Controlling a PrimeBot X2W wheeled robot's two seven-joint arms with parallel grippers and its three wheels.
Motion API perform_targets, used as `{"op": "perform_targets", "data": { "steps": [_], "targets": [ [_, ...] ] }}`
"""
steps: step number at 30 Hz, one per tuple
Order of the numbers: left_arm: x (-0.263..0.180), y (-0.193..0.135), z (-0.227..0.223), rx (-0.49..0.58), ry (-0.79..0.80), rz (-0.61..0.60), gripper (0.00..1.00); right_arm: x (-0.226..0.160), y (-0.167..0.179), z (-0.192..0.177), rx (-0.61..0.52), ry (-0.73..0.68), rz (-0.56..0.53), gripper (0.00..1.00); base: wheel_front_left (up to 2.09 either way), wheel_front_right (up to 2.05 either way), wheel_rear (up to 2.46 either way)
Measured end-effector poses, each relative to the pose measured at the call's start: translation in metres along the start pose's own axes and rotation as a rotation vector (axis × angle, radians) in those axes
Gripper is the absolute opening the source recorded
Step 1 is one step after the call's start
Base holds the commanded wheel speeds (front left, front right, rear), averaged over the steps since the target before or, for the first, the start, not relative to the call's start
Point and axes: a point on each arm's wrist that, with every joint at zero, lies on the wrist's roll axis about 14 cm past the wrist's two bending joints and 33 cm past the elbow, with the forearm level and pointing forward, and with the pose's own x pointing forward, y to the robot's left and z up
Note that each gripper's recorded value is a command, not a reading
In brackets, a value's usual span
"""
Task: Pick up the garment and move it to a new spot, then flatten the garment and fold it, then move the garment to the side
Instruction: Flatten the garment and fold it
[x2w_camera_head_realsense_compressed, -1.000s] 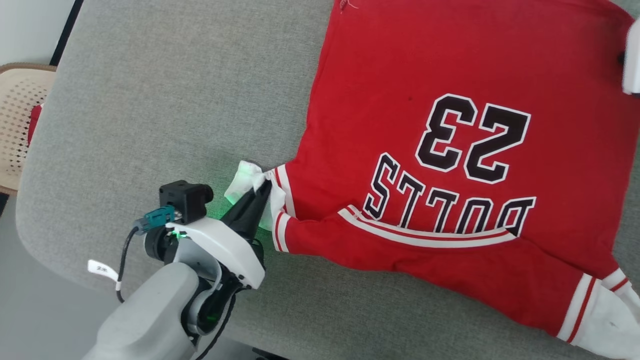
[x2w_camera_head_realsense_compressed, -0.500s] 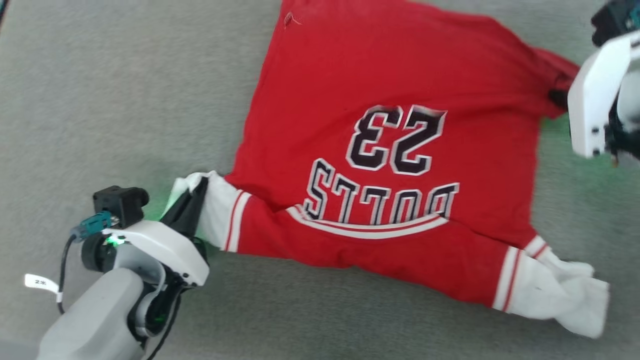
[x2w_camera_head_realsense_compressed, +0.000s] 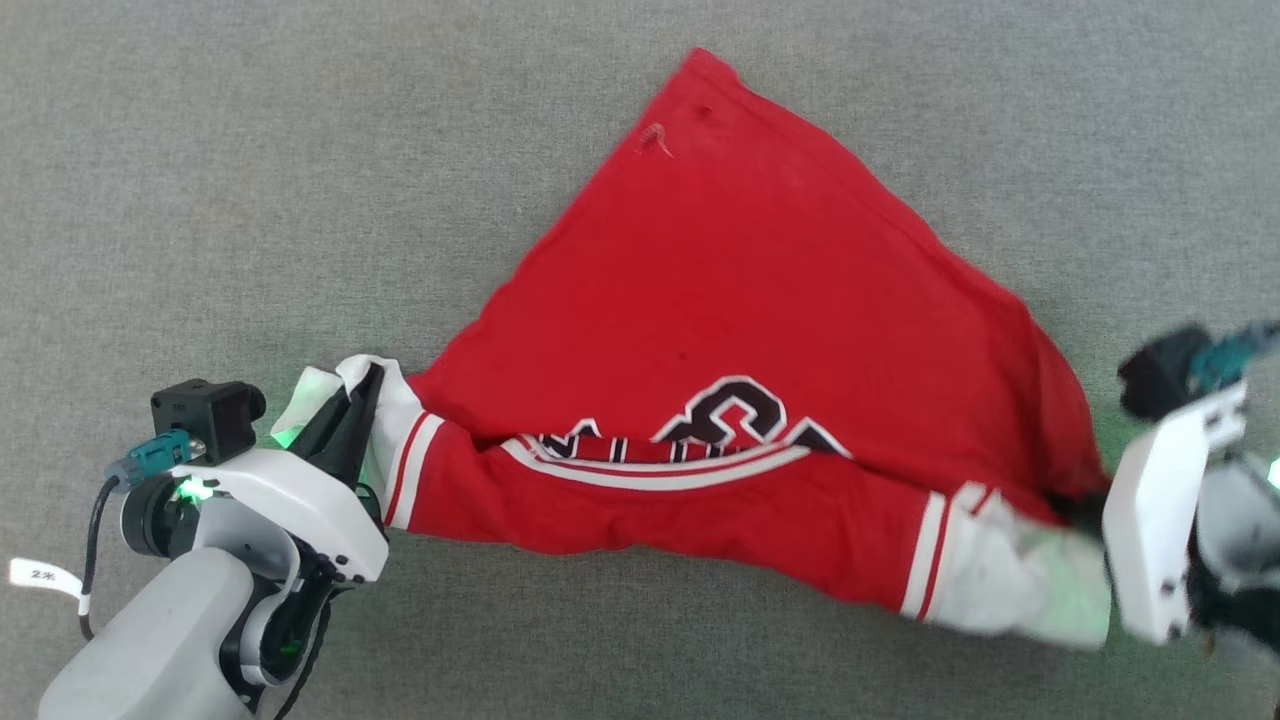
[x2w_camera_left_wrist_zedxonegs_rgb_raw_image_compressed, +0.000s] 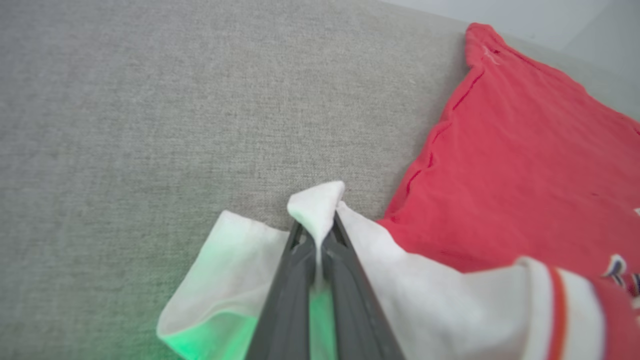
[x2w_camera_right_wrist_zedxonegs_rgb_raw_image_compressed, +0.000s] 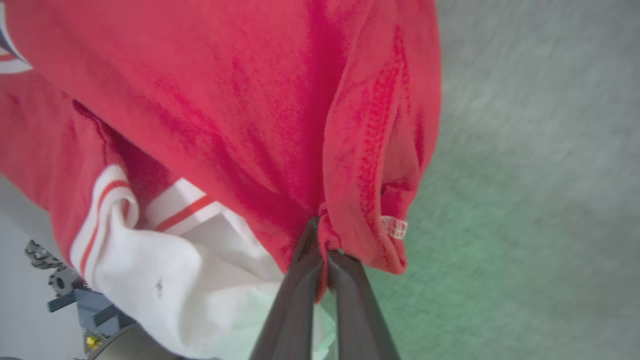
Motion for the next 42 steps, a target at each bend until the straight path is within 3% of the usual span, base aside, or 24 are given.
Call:
{"op": "perform_targets", "data": {
  "steps": [3, 8, 9, 10, 11, 19, 29, 35, 42],
  "targets": [
    [0.0, 0.0, -0.001, -0.001, 0.004, -0.001, 0.0, 0.005, 0.01, -0.025, 0.054, 0.025, 0.02, 0.0, 0.0, 0.0, 0.0],
    [0.001, 0.0, -0.003, -0.005, 0.009, 0.0, 0.0, 0.02, 0.011, -0.032, 0.119, -0.033, -0.005, 0.0, 0.0, 0.0, 0.0],
    [0.0, -0.001, -0.003, -0.006, 0.01, -0.001, 0.0, 0.023, 0.01, -0.034, 0.128, -0.04, -0.012, 0.13, 0.0, 0.0, 0.0],
    [0.0, -0.001, -0.003, -0.007, 0.01, 0.0, 0.0, 0.025, 0.009, -0.034, 0.127, -0.046, -0.018, 0.97, 0.0, 0.0, 0.0],
    [0.0, -0.001, -0.003, -0.009, 0.01, 0.001, 0.0, 0.026, 0.009, -0.034, 0.12, -0.049, -0.025, 1.0, 0.0, 0.0, 0.0],
    [-0.002, 0.002, -0.002, -0.01, 0.006, 0.011, 0.0, 0.001, 0.008, -0.01, 0.097, -0.144, -0.03, 1.0, 0.0, 0.0, 0.0],
    [-0.008, 0.004, -0.003, -0.027, 0.002, 0.025, 0.0, -0.047, 0.018, 0.074, -0.015, -0.427, -0.063, 1.0, 0.0, 0.0, 0.0],
    [-0.014, 0.001, -0.005, -0.034, 0.003, 0.025, 0.0, -0.026, 0.039, 0.141, -0.097, -0.545, 0.013, 1.0, 0.0, 0.0, 0.0],
    [-0.021, 0.0, -0.005, -0.045, -0.007, 0.029, 0.0, 0.025, 0.052, 0.187, -0.16, -0.504, 0.064, 1.0, 0.0, 0.0, 0.0]
  ]
}}
